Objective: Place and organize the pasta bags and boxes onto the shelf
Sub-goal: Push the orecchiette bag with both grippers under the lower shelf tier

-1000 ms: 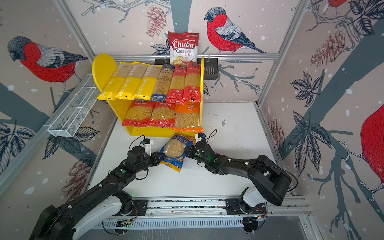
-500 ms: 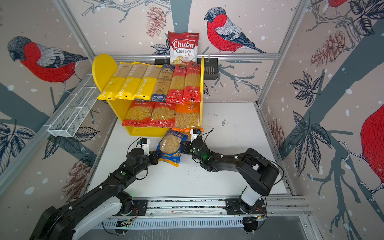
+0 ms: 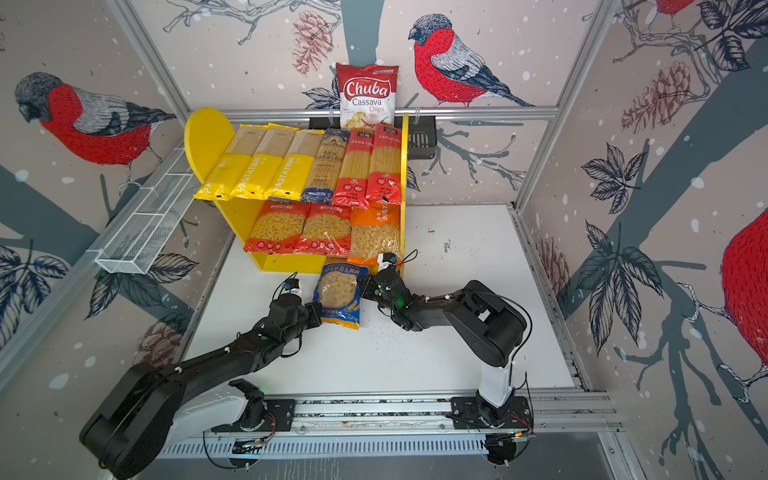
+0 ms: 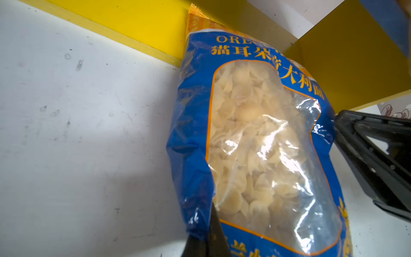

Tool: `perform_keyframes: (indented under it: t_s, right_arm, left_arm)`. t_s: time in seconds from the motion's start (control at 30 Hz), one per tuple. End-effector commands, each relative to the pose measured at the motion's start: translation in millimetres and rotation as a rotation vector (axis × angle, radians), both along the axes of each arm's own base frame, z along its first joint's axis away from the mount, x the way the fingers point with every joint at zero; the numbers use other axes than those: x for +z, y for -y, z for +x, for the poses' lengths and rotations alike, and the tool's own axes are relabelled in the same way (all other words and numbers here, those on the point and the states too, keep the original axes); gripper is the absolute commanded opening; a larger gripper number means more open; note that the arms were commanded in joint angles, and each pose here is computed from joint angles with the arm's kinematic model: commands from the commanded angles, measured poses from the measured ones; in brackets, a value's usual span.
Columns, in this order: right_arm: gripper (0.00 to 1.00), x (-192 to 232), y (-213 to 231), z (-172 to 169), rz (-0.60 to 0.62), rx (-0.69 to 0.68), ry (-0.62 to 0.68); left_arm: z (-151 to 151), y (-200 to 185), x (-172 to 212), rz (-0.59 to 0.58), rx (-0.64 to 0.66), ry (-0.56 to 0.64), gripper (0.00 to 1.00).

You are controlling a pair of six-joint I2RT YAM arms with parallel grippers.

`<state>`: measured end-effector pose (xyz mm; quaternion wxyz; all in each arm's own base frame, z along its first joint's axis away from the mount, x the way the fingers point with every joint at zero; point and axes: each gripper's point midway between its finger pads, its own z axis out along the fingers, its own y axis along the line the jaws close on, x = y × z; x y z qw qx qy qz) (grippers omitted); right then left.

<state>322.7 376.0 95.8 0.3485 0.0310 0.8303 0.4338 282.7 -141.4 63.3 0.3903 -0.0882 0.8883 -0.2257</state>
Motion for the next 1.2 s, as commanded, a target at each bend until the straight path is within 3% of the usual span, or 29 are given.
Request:
perform_keyframes:
  t_s: [0.0, 0.33, 0.6, 0.73, 0.97, 1.17]
  right_arm:
    - [0.3, -17.6, 3.2, -10.6, 0.018, -0.007, -0.117]
    - [0.54, -26.6, 10.8, -43.0, -0.012, 0.038, -0.175]
    - [0.58, -36.8, -3.3, -73.1, 0.025, 0.098, -0.261]
    - [0.5, -35.1, -18.7, -72.9, 0.061, 0.111, -0.267]
    - [0.19, -35.3, -29.1, -55.9, 0.073, 0.058, -0.27]
    - [0.11, -34.1, -29.9, -21.7, 0.071, -0.005, -0.243]
  left_arm:
    - [11.4, 10.8, 18.6, -0.062, -0.006, 0.04, 0.0]
    - [17.6, 7.7, 24.0, -0.033, 0.005, 0.071, 0.0]
    - [28.6, 13.4, 31.5, -0.009, -0.016, 0.094, 0.0]
    - [45.4, 9.0, 53.0, 0.033, 0.01, 0.148, 0.0]
    - [59.4, -10.4, 60.0, 0.035, 0.076, 0.15, 0.0]
    - [56.4, -35.6, 41.8, 0.01, 0.164, 0.099, 0.0]
